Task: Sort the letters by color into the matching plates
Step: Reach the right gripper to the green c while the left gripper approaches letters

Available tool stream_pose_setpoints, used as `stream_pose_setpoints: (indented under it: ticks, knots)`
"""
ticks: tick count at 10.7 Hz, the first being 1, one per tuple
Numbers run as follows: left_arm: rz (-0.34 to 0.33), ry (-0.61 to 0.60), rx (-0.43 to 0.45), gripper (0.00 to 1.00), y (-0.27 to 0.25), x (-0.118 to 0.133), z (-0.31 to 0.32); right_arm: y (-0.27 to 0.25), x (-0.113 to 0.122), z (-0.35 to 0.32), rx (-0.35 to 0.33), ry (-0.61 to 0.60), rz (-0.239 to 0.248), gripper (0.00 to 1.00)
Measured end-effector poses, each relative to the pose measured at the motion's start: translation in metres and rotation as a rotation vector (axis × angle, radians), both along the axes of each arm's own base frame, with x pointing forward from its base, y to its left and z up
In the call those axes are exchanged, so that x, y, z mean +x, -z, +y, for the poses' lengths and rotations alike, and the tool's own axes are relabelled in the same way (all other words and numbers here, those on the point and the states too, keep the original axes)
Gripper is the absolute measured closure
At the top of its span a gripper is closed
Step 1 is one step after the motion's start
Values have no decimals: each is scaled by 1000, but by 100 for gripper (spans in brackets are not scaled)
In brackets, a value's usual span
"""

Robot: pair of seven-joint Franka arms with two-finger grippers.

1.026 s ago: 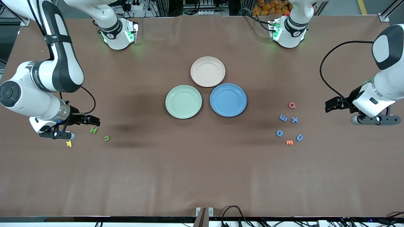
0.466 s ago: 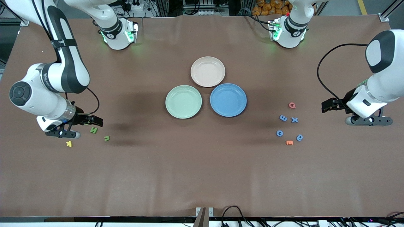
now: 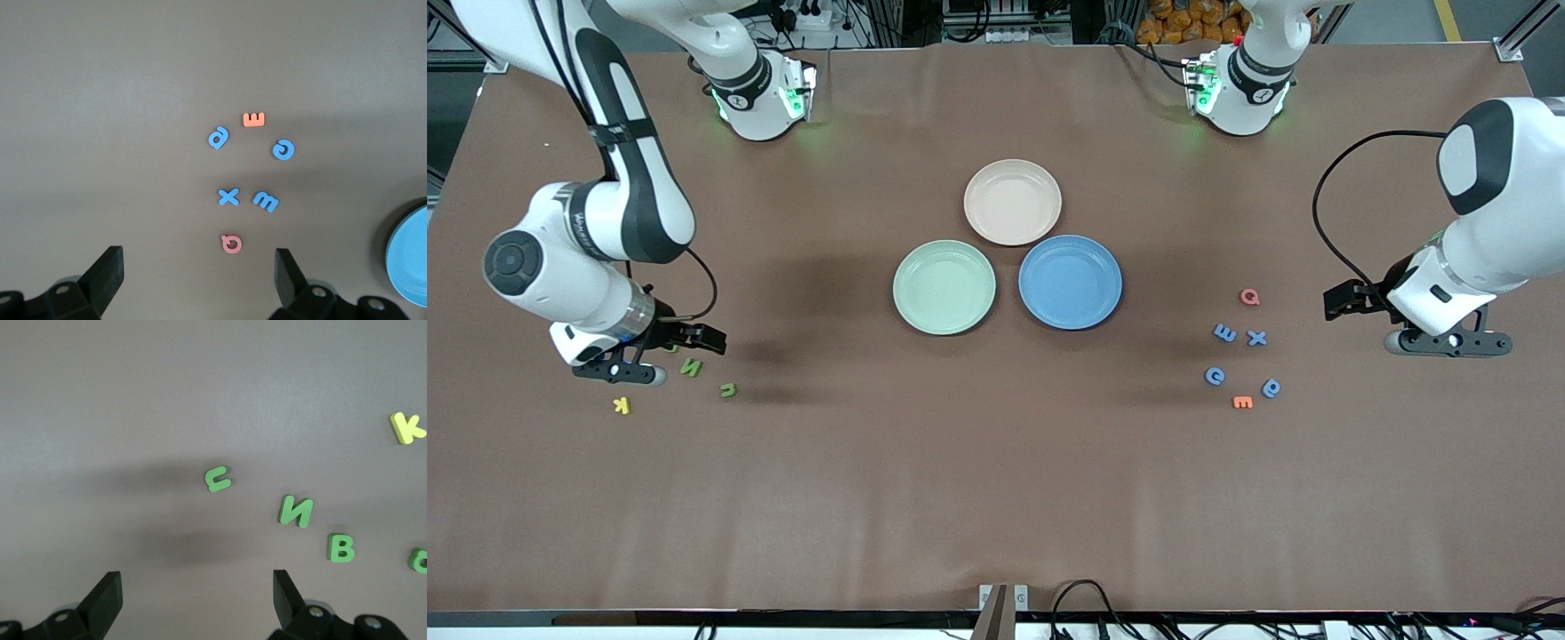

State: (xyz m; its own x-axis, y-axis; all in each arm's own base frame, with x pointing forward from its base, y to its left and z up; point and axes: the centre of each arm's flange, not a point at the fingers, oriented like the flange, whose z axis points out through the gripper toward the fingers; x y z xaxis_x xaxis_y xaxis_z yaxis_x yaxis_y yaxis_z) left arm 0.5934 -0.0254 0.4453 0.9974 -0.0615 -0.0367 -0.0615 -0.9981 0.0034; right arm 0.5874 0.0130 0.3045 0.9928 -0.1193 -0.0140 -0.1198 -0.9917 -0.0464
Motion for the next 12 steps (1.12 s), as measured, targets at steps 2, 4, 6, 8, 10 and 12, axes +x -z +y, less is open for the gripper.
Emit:
stream_pose_setpoints:
  ticks: [2, 4, 6, 8, 10, 12]
  knots:
    - [5, -17, 1, 0, 7, -1, 11, 21, -5, 0, -8, 2, -4, 0]
    - [8, -22, 0, 0, 14, -1, 16, 29, -3, 4, -13, -4, -16, 0]
    - [16, -22, -3, 0, 24, 1, 17, 37, 2, 6, -19, -7, -41, 0]
    - [12, -31, -6, 0, 32, 4, 22, 45, 8, 7, -24, -9, -47, 0]
    - [16, -49, -9, 0, 42, 7, 33, 54, 14, 7, -29, -10, -50, 0]
    - [24, -60, -12, 0, 54, 10, 36, 64, 18, 6, -36, -9, -59, 0]
